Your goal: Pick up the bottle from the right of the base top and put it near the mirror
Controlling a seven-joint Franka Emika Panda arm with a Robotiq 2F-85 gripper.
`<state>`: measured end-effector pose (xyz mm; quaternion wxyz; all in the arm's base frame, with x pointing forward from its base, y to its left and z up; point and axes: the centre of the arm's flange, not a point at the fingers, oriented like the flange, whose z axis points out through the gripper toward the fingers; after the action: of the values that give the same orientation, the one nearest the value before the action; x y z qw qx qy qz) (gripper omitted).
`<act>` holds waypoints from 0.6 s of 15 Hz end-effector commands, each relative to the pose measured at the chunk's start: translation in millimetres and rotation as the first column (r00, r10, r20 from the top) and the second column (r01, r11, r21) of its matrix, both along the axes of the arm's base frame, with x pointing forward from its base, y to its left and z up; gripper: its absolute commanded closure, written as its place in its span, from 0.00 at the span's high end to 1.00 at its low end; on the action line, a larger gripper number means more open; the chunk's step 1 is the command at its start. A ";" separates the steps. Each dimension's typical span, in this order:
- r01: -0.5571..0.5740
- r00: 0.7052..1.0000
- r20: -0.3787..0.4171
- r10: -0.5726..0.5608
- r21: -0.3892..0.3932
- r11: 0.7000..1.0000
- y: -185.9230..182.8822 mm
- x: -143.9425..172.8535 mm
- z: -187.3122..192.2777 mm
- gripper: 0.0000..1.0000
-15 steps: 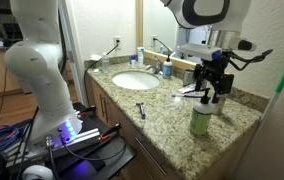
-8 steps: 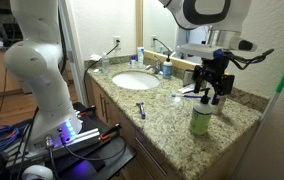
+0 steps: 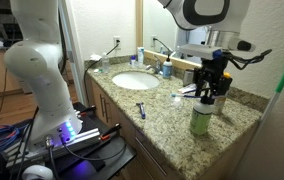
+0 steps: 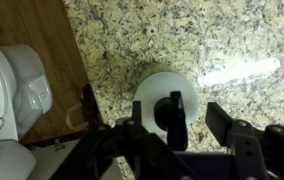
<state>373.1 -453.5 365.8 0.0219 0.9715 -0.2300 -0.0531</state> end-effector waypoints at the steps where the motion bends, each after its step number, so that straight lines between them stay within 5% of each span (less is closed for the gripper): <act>1: 0.008 1.000 0.003 -0.008 -0.002 1.000 -0.8 3.3 -5.6 0.38; 6: 0.028 1.000 0.012 -0.028 0.004 1.000 -2.1 2.8 -5.0 0.05; 9: 0.028 0.999 0.032 -0.029 0.033 0.999 1.8 4.8 8.8 0.07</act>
<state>374.7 -452.5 363.9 0.0150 0.9697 -0.2387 -0.0496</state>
